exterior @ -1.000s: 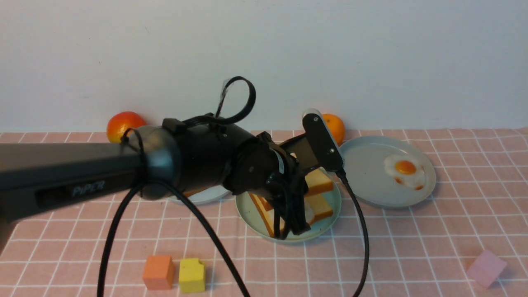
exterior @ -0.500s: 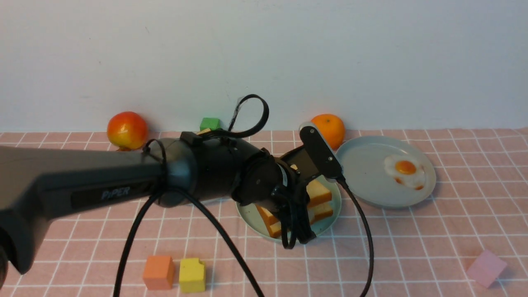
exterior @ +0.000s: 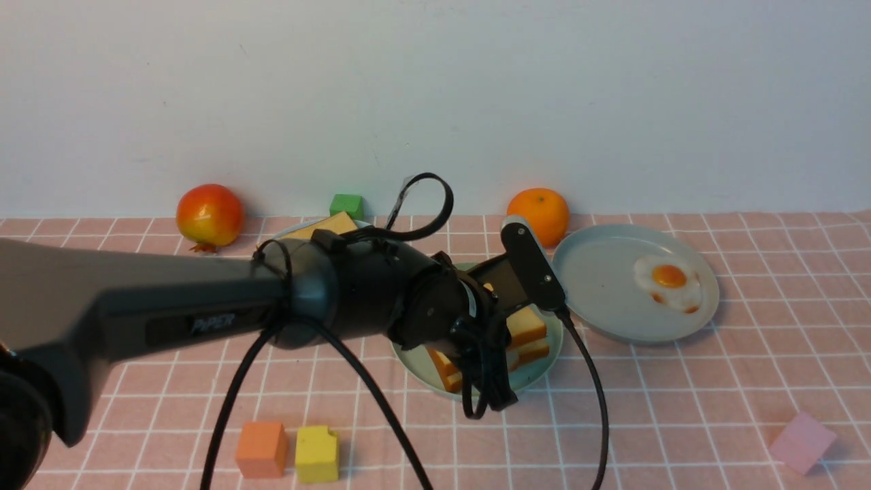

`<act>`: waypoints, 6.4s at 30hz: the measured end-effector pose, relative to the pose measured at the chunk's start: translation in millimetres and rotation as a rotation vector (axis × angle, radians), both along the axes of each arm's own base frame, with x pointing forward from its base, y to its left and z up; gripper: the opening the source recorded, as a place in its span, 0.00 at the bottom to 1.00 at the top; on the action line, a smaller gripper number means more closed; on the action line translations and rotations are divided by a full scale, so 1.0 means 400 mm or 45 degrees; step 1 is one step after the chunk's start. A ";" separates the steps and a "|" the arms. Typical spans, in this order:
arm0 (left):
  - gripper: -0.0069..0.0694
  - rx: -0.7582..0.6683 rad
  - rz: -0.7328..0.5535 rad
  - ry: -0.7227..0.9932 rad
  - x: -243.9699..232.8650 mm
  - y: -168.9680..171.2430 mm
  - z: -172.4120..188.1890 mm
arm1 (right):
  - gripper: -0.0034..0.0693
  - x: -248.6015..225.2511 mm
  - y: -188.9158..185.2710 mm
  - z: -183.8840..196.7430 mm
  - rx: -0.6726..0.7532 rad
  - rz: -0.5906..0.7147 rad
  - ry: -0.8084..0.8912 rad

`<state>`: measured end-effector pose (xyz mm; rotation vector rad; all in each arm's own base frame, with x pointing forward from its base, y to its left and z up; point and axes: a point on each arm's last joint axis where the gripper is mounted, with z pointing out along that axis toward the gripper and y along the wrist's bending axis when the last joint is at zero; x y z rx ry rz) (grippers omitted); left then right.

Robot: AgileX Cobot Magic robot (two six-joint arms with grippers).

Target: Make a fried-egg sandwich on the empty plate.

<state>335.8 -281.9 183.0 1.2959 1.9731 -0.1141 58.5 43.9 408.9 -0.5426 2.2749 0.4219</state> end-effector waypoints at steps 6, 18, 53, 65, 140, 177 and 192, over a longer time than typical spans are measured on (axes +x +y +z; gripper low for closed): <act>0.26 0.000 0.000 0.000 0.000 0.000 0.000 | 0.16 0.000 0.000 0.000 0.001 0.001 0.001; 0.59 -0.055 0.032 0.018 -0.017 0.010 0.063 | 0.16 0.000 0.001 0.000 0.003 0.002 0.002; 0.11 -1.208 0.167 -0.151 -0.671 0.521 0.315 | 0.18 -0.116 -0.092 -0.082 0.157 -0.193 -0.063; 0.11 -1.030 0.159 0.023 -0.682 0.512 0.240 | 0.19 -0.117 -0.096 -0.134 0.125 -0.297 -0.029; 0.11 -1.178 1.229 -0.178 -0.707 0.685 -0.019 | 0.06 -0.019 -0.090 -0.594 0.109 -0.612 -0.514; 0.11 -1.181 1.235 -0.172 -0.708 0.686 -0.019 | 0.09 -0.019 -0.090 -0.594 0.107 -0.612 -0.517; 0.11 -1.182 1.235 -0.171 -0.708 0.686 -0.019 | 0.12 -0.019 -0.090 -0.594 0.107 -0.612 -0.517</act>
